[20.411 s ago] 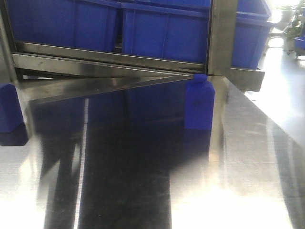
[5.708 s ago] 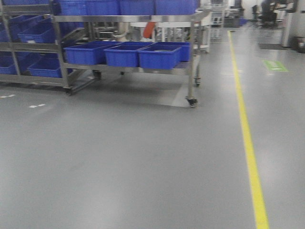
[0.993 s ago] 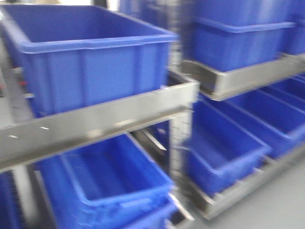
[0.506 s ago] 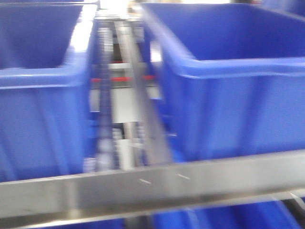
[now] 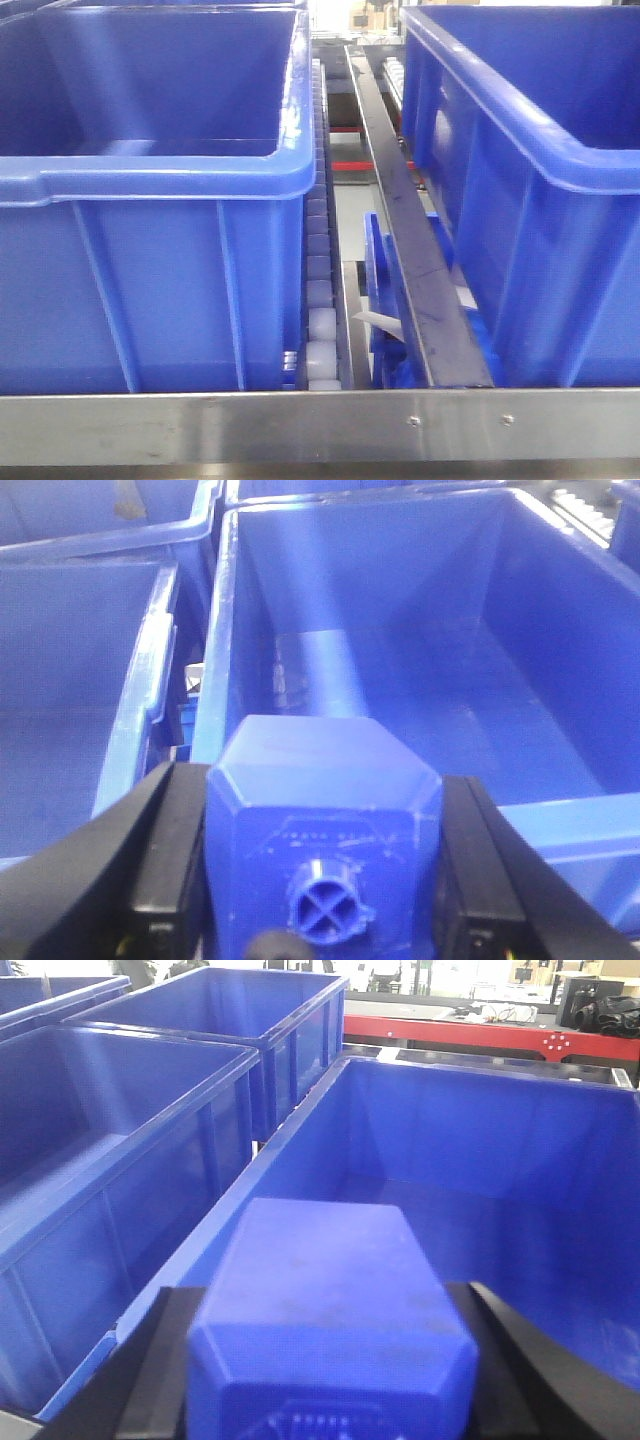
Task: Pick and sort blue part to right shelf
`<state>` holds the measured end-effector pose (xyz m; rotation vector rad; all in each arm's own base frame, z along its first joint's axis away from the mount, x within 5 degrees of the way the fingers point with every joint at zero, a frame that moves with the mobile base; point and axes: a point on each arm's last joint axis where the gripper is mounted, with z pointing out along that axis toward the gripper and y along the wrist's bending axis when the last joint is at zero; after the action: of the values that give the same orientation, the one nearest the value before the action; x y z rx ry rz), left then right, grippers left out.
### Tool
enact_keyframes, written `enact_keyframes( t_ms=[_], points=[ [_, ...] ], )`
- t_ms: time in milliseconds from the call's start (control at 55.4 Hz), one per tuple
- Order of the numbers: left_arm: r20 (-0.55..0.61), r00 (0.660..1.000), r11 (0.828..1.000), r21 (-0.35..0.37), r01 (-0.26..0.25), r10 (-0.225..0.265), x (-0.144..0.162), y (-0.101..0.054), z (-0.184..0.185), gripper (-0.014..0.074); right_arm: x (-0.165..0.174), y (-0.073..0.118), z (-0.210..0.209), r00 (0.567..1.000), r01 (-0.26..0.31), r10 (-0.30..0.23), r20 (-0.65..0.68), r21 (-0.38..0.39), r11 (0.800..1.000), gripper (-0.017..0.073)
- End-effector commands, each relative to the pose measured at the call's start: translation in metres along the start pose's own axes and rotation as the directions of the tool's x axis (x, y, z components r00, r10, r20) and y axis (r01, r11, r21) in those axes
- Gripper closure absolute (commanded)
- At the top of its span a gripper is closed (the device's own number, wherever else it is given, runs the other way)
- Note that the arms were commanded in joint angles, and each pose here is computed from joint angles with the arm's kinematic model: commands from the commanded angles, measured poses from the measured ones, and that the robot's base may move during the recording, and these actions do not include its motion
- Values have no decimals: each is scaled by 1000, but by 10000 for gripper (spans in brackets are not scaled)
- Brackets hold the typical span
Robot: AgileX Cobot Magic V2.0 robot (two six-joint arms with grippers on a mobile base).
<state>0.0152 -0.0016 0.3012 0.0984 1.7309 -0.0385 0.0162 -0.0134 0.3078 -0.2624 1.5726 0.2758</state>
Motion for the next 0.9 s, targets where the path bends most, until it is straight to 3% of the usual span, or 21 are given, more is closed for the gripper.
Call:
enact_keyframes(
  t_ms=[0,885],
  points=[
    [105,994,1000,-4,3,-3,-17,0,-2,236,-16,1,-2,995,26,-25,99,-12,1000,354],
    [105,994,1000,-4,3,-3,-17,0,-2,236,-16,1,-2,995,26,-25,99,-12,1000,354]
  ],
)
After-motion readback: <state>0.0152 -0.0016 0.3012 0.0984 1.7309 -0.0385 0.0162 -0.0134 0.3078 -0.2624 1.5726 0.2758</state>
